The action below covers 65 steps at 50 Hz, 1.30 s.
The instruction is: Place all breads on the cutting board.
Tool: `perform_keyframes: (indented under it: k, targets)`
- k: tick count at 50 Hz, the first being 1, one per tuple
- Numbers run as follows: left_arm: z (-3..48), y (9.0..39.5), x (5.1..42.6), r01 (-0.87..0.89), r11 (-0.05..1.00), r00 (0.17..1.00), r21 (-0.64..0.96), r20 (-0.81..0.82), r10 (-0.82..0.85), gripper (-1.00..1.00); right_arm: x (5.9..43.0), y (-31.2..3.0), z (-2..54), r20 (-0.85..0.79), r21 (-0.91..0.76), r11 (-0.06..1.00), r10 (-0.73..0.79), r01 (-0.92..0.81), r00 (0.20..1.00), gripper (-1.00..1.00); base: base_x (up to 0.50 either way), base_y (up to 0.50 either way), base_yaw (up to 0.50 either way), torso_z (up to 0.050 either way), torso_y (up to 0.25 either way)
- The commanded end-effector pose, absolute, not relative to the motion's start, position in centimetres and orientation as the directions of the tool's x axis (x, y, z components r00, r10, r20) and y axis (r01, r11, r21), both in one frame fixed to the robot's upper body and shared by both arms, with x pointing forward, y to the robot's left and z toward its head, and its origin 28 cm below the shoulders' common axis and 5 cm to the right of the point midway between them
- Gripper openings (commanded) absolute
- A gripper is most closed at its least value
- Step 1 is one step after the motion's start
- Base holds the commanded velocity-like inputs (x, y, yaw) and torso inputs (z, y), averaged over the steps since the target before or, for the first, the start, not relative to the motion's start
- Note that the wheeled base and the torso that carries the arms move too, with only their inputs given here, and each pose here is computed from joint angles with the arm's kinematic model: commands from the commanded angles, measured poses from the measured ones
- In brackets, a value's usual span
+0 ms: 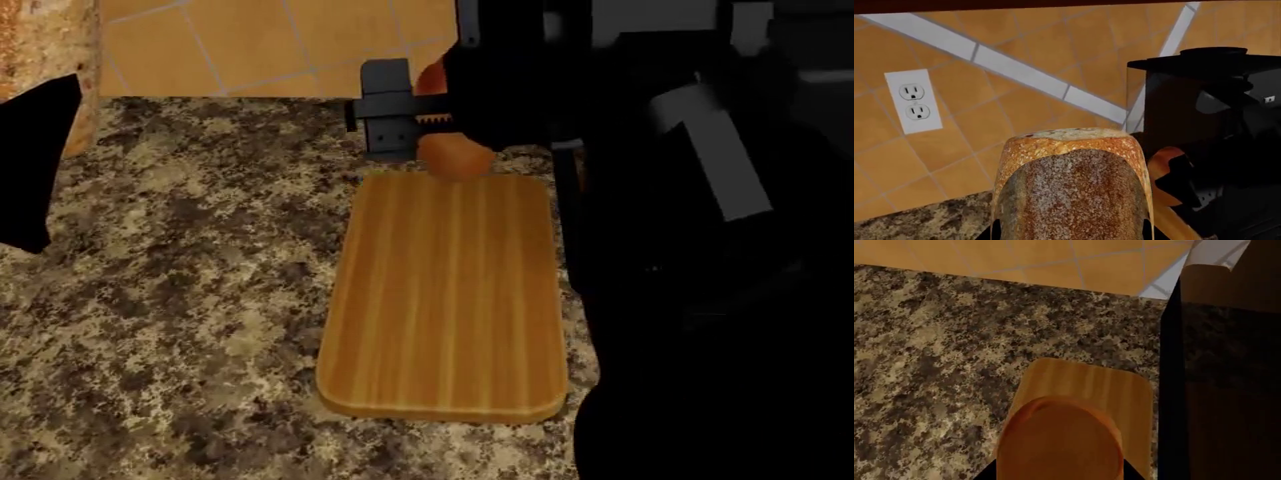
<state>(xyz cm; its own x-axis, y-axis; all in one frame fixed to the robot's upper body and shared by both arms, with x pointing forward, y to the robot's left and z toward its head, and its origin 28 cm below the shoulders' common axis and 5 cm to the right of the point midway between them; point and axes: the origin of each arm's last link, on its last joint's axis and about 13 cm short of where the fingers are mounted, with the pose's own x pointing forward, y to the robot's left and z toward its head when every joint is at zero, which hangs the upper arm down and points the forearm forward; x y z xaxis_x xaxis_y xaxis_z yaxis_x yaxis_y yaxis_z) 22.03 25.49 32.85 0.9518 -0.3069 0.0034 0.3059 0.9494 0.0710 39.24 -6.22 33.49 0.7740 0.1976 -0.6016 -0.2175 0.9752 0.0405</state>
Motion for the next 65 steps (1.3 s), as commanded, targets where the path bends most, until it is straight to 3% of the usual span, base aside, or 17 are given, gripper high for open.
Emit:
perform_keyframes:
  k: [1,30,48,65]
  targets:
    - [32.5,25.3,22.0,0.305,0.951,0.952,0.044,-0.008,-0.305,-1.0,39.2,-6.0,32.0,-0.662,0.031,0.976,0.183,-0.217,0.727,-1.0,0.0,0.0,0.0,0.0,0.0]
    - [31.7,25.7,22.1,0.298,0.954,0.955,0.04,-0.022,-0.297,-1.0,39.7,-5.6,28.3,-0.684,0.091,0.979,0.193,-0.18,0.703,-1.0,0.0,0.0,0.0,0.0,0.0]
    - [32.2,25.6,21.8,0.293,0.955,0.956,0.043,-0.012,-0.293,-1.0,39.5,-5.7,32.7,-0.598,0.07,0.979,0.193,-0.19,0.778,-1.0,0.0,0.0,0.0,0.0,0.0]
    - [32.3,25.5,21.8,0.295,0.954,0.956,0.054,-0.014,-0.294,-1.0,39.5,-5.4,33.1,-0.585,0.067,0.979,0.197,-0.195,0.787,-1.0,0.0,0.0,0.0,0.0,-0.103]
